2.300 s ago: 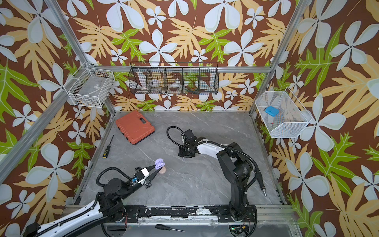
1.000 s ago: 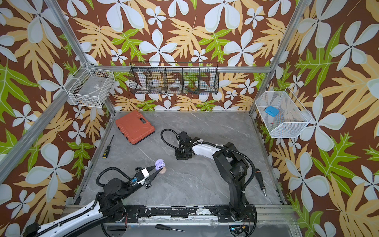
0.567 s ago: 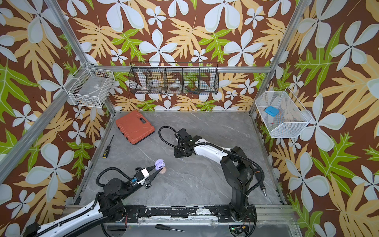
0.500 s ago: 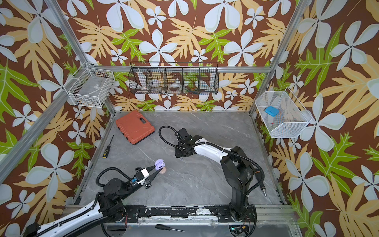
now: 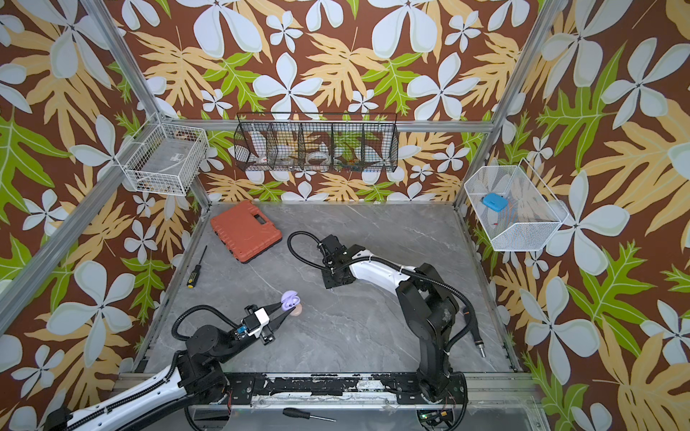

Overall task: Insert wireless bluetooth earbuds into charging case
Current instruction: Pick up the wireless bluetooth earbud from the center of the table, then insert the wireless bluetooth earbud into the charging case.

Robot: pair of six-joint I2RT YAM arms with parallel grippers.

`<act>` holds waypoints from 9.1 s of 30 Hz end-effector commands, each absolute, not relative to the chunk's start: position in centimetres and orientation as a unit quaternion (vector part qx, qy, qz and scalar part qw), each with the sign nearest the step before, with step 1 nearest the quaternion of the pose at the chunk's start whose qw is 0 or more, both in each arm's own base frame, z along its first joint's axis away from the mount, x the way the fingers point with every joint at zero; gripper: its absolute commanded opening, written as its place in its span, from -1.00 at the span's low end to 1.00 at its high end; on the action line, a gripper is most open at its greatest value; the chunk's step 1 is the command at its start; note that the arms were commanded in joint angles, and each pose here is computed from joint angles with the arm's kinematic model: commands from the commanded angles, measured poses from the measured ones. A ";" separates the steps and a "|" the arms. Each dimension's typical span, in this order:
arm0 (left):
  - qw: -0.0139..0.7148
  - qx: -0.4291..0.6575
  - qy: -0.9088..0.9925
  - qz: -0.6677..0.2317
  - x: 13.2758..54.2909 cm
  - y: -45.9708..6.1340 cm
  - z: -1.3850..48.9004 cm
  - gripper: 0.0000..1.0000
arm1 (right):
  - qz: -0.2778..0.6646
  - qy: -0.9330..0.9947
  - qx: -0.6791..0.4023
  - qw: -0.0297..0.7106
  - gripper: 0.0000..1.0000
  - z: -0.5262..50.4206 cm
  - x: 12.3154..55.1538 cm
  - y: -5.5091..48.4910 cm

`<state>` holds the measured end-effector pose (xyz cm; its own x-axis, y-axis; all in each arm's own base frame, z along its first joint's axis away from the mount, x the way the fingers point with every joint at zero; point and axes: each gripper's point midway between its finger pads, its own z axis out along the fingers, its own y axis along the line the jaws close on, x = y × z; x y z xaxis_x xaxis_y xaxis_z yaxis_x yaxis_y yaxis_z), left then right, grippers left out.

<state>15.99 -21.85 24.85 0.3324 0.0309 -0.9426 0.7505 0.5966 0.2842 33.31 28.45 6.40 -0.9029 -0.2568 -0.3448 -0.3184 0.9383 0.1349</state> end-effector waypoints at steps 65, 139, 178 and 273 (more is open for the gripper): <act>0.713 0.406 0.503 -0.273 14.7 -22.8 24.5 -1.00 | 0.075 0.972 -0.183 0.128 -0.14 3.8 33.5 29.6; 0.710 0.408 0.503 -0.276 14.6 -22.9 24.4 -1.00 | 0.057 0.973 -0.197 0.109 -0.64 1.5 32.7 30.2; 0.708 0.408 0.506 -0.276 14.7 -22.9 24.3 -1.00 | 0.095 0.969 -0.195 0.114 -0.67 3.3 31.2 30.0; 0.624 0.163 0.636 -0.425 18.9 -24.6 20.7 -1.00 | 0.259 0.870 -0.259 0.329 -0.66 25.9 24.3 32.5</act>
